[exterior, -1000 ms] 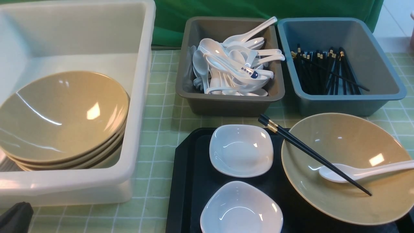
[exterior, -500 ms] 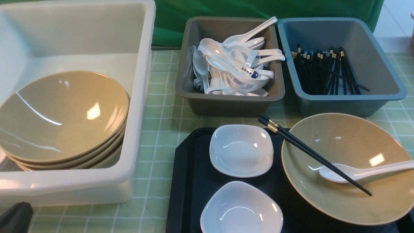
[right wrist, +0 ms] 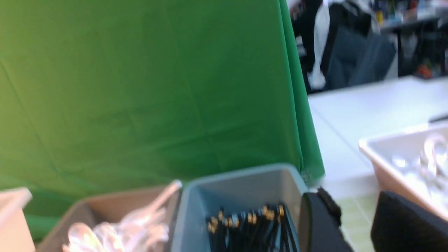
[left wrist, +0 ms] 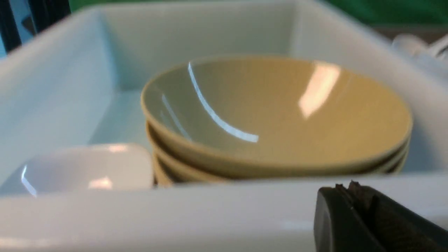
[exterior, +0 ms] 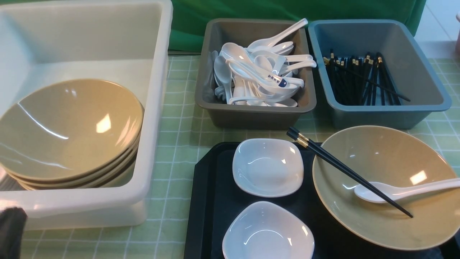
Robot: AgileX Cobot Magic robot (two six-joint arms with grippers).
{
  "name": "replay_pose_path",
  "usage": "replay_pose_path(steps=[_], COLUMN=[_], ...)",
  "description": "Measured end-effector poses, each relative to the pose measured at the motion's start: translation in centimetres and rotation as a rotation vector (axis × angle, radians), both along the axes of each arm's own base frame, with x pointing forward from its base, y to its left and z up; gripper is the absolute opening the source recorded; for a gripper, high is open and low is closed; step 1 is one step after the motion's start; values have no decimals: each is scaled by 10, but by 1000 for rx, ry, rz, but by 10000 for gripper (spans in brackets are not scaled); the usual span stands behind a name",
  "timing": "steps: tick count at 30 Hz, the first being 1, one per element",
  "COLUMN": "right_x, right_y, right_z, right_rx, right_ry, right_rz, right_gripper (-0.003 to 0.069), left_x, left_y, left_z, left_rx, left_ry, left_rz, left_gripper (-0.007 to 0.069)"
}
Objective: On green table put chopsticks spoon bowls plates into blue grey white boxes.
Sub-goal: 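Move the grippers toward the tableware on the black tray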
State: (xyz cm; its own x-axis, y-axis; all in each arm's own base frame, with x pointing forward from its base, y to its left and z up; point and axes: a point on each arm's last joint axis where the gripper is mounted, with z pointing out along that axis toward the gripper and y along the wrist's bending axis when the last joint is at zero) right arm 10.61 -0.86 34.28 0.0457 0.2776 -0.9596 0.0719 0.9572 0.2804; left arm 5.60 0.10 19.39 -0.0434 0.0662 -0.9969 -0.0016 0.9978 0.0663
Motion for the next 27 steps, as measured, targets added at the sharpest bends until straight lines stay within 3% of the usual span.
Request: replay_pose_path(steps=[5,7,11,13,20,24,27], right_x=[19,24,26,25,27,32,42], right_y=[-2,-2,-2,-1,11,18,28], right_z=[-9,-10,-13,-18,-30,-34,-37], right_rx=[20,23,8,-41,-156,-206,-248], right_ry=[100,97,132,195,319,356,424], right_rz=[-1,0,-1,13,114,160,250], right_gripper=[236,236,236,236,236,236,236], left_x=[-2,-6,-8,-10,-3,16,39], left_y=[-3,-5,-3,-3,-1,0,2], left_z=[22,35,43,57,124,151,159], left_rx=[-76,-156,-359,-433,-432,-346,-179], left_ry=[-244,-391,-452,-413,-178,68,320], left_rz=[-45,-77,-105,-104,-30,34,63], left_gripper=[-2,-2,-2,-2,-2,-2,-2])
